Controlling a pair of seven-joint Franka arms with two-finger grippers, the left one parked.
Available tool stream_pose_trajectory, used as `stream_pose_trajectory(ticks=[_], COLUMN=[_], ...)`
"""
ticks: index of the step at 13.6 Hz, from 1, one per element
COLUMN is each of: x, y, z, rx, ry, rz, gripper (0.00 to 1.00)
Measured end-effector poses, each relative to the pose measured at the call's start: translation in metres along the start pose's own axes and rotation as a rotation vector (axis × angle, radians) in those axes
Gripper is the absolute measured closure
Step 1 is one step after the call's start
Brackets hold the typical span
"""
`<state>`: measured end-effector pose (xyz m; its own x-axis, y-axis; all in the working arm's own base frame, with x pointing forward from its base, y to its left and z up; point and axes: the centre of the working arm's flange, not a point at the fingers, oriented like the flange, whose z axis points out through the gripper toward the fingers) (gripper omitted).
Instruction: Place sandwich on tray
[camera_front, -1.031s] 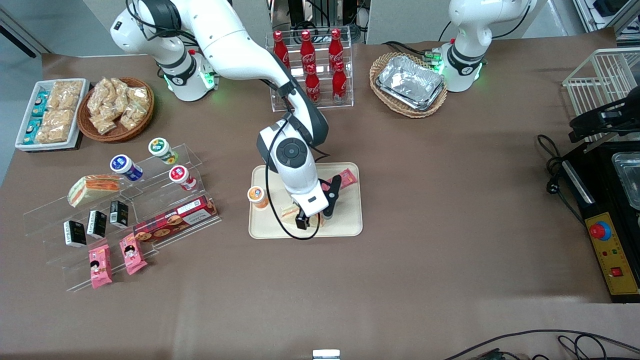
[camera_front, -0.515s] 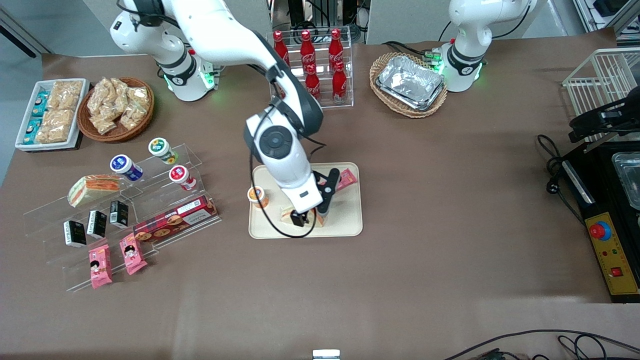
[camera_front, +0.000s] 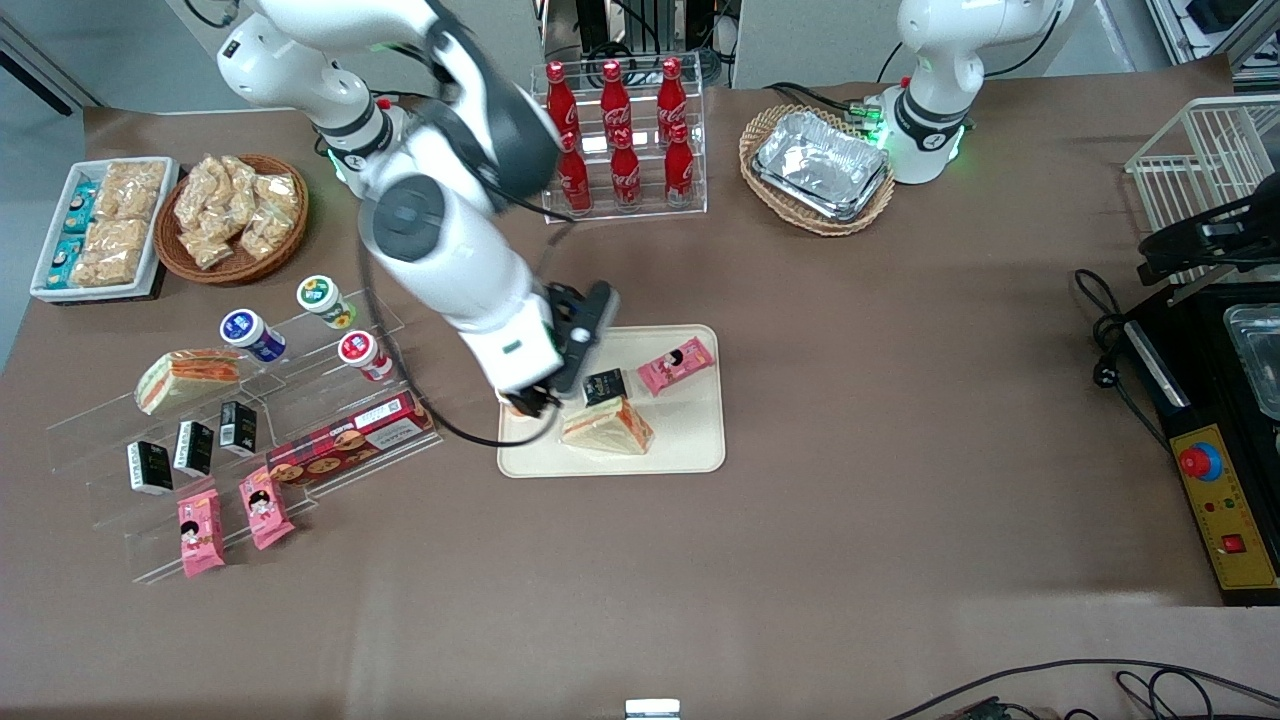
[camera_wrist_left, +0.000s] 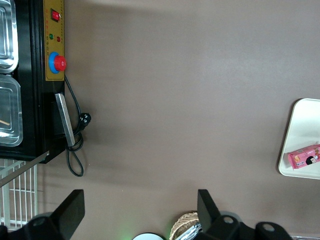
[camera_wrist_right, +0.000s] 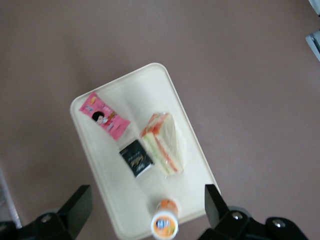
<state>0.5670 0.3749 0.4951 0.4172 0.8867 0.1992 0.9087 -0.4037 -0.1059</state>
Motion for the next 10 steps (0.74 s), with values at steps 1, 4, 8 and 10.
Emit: stream_pose_trajectory(ticks=[1,4,8,10], x=[-0.015,-0.065,-0.137,-0.159], y=[0.007,0.034,0.060,0.067], z=[-0.024,-0.085,-0.147,-0.167], rx=[0.019,0.057,0.092,0.080], ry=[0.001,0.011,-0.005,-0.004], rz=[0.022,0.136,0.398,0.537], gripper=[0.00,0.00,0.00,0.00])
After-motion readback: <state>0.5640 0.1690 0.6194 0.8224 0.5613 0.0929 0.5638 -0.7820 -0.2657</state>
